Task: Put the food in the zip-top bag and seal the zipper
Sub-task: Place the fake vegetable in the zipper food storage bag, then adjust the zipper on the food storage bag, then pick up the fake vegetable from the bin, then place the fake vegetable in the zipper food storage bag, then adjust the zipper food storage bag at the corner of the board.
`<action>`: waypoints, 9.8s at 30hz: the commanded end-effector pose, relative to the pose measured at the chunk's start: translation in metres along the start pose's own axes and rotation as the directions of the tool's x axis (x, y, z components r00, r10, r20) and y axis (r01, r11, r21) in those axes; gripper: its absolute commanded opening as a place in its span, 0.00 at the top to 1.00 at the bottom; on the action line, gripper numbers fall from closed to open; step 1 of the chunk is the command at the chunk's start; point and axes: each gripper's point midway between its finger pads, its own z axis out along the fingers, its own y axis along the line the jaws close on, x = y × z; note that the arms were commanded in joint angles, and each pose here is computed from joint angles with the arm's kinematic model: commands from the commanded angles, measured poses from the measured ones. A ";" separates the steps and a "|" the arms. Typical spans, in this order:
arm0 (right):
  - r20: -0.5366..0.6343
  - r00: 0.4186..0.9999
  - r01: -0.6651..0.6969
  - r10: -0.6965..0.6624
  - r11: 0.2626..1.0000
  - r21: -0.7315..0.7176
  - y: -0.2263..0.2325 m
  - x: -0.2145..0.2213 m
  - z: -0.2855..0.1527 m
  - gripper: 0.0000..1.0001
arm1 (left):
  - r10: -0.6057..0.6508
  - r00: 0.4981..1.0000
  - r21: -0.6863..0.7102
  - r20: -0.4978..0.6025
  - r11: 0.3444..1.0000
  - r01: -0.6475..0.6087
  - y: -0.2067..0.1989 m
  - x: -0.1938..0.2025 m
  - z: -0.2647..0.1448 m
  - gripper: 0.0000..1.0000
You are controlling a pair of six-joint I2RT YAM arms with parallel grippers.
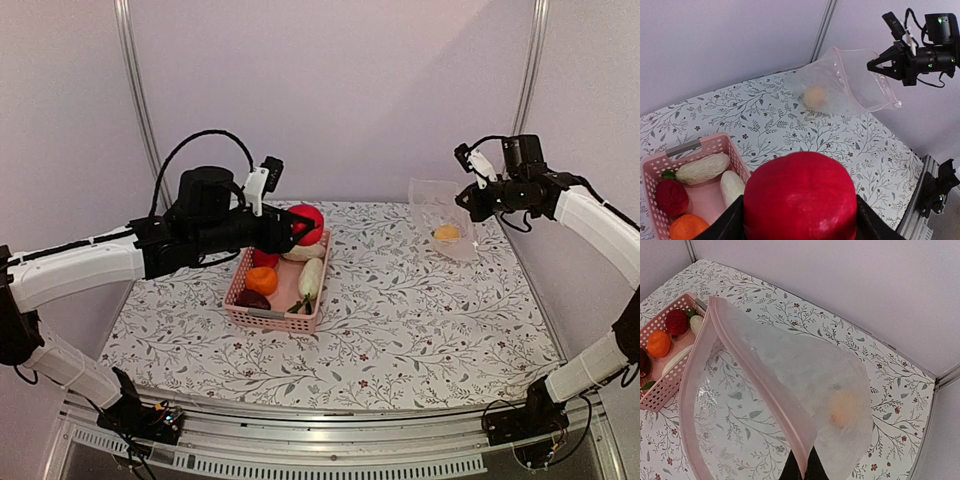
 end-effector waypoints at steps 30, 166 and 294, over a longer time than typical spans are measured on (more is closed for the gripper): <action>-0.030 0.999 -0.054 0.046 0.923 -0.381 0.087 0.008 -0.001 1.00 | 0.008 0.992 0.155 0.123 0.988 -0.027 -0.122 -0.021 0.145 0.47; 0.089 0.991 -0.047 0.099 0.889 -0.456 0.050 0.023 0.003 1.00 | -0.221 0.597 -0.530 -0.771 0.743 -0.409 0.190 0.195 0.064 0.07; -0.015 0.995 -0.099 0.101 0.924 -0.369 0.031 0.019 0.029 1.00 | -0.062 0.920 -0.505 -0.386 0.849 -0.155 0.081 0.123 0.006 0.03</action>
